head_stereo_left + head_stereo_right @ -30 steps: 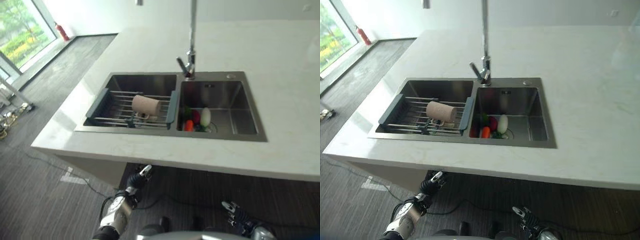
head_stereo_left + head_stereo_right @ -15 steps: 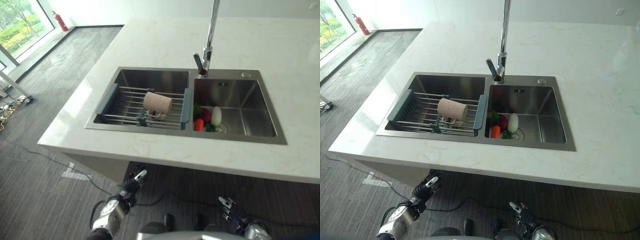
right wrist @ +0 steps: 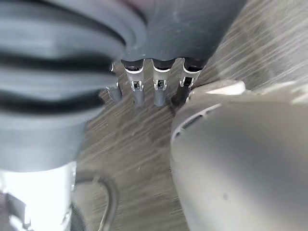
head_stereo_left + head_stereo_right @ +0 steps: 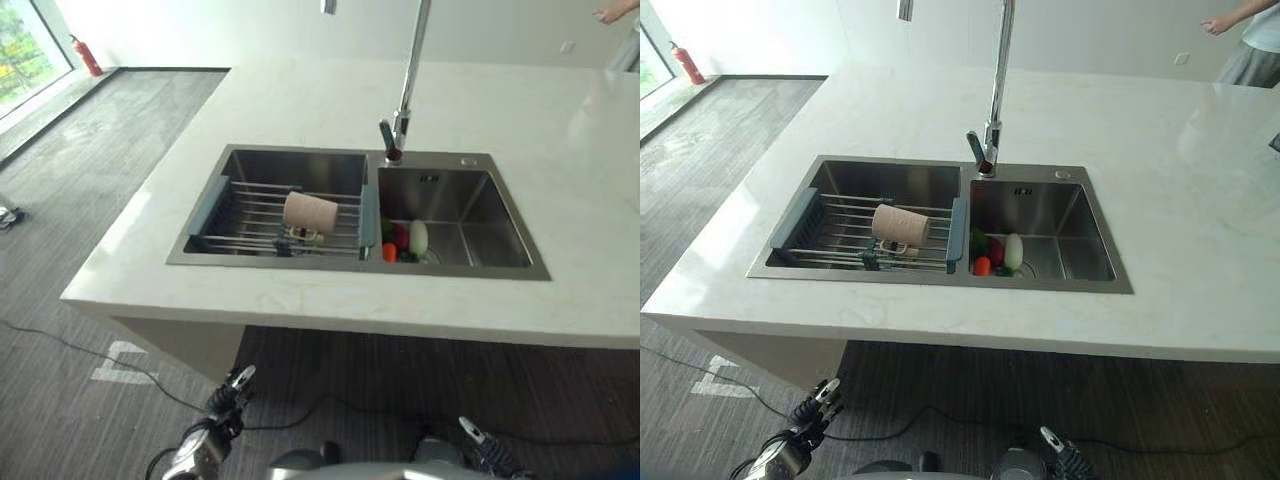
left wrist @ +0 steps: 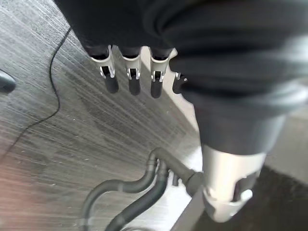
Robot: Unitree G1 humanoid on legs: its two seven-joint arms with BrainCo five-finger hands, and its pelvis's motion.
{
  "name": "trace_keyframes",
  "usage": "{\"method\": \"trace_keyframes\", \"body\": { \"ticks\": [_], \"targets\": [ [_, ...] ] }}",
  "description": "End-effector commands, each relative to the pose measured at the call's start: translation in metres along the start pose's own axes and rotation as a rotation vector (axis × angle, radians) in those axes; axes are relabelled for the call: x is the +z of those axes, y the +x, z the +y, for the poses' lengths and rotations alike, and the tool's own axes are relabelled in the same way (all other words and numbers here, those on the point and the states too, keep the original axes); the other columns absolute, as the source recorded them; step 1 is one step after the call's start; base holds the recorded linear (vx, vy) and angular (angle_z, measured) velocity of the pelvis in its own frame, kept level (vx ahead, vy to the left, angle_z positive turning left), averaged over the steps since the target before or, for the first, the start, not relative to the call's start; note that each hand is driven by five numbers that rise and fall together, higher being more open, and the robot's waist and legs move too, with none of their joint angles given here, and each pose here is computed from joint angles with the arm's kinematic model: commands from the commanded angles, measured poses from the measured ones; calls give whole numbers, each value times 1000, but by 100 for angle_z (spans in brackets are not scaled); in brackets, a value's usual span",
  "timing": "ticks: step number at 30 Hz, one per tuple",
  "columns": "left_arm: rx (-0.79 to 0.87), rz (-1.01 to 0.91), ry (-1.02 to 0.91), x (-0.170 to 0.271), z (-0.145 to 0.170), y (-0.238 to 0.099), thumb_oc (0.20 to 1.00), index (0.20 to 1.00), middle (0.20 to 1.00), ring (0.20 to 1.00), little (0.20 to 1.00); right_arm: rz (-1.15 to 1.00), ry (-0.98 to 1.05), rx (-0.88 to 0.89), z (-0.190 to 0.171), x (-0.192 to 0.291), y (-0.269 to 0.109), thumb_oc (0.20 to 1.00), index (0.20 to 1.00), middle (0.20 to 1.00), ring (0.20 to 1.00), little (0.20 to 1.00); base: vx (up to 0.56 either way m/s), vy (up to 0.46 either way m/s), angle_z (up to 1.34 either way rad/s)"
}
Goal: Place the dishes in the dishwasher.
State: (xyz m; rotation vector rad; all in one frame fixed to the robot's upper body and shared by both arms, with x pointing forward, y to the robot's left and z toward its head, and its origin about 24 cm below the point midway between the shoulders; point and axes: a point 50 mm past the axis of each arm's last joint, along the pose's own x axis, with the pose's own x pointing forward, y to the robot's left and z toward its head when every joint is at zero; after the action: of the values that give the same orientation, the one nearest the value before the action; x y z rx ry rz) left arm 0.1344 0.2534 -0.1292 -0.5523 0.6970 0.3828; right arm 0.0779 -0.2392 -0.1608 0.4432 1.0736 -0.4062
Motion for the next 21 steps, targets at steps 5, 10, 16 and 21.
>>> {"method": "trace_keyframes", "body": {
  "ticks": [5,10,16,21],
  "targets": [
    [22,-132,-47,22,-19,11,1000,1000,1000,1000,1000,-29,203,-123,-25,10,-4,1000,1000,1000,1000,1000,1,-2,2],
    [192,-216,-215,31,17,0,1000,1000,1000,1000,1000,-61,193,-81,-27,11,-6,1000,1000,1000,1000,1000,20,98,1],
    [406,-357,-475,44,63,-19,1000,1000,1000,1000,1000,-83,168,-80,-30,14,-7,1000,1000,1000,1000,1000,11,83,1],
    [627,-461,-564,72,114,-48,1000,1000,1000,1000,1000,-91,164,-127,-43,16,-11,1000,1000,1000,1000,1000,29,51,2]
  ]
}}
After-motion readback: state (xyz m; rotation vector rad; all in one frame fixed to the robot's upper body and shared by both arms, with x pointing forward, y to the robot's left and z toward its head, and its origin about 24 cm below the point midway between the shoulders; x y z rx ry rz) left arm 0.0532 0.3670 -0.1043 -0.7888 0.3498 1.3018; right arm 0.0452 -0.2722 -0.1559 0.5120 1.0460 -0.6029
